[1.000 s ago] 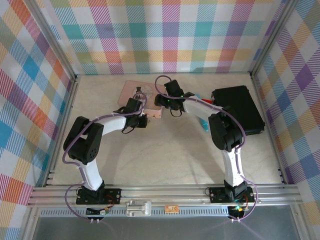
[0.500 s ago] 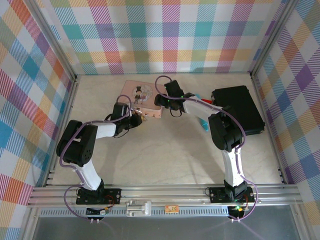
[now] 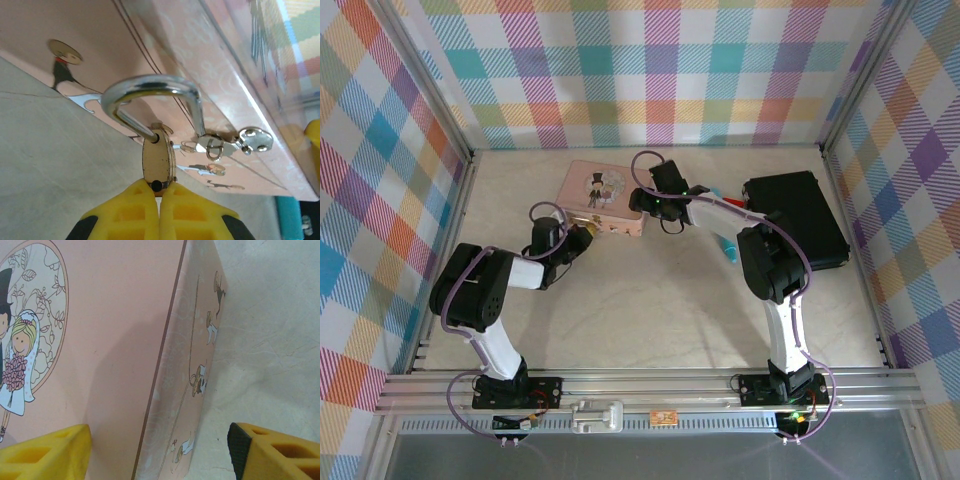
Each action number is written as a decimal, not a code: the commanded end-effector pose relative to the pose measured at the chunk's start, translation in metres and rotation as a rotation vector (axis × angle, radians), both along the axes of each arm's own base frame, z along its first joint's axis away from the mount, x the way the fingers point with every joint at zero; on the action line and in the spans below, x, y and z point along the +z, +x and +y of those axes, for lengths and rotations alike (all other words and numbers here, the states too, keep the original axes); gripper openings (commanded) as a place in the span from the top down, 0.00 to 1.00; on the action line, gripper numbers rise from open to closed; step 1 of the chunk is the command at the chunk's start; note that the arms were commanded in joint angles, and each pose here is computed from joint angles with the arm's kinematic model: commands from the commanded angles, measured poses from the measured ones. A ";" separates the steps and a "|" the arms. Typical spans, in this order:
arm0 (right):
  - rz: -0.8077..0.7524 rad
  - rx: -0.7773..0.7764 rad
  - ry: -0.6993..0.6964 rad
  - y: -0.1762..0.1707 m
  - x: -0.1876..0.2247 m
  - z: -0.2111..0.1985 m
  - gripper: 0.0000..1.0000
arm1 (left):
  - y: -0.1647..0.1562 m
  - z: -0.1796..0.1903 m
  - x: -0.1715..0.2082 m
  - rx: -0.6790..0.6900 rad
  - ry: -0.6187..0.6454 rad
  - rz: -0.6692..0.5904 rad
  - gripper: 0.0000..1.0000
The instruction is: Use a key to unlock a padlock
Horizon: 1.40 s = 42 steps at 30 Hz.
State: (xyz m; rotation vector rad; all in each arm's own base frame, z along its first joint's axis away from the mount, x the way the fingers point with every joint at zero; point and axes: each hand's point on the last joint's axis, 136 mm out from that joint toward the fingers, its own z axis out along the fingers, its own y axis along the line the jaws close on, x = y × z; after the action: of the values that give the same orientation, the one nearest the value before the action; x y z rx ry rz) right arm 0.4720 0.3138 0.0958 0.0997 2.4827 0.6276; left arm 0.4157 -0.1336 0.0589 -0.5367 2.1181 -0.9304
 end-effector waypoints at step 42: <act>-0.104 0.074 -0.336 -0.132 0.048 -0.134 0.01 | -0.121 -0.133 0.001 -0.361 0.172 0.107 1.00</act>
State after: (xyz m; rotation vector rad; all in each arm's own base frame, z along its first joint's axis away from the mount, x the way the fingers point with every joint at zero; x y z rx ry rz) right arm 0.3420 0.1947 0.1395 -0.1345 2.4924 0.3088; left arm 0.2780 -0.2488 0.0436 -0.1173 2.4994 -0.8517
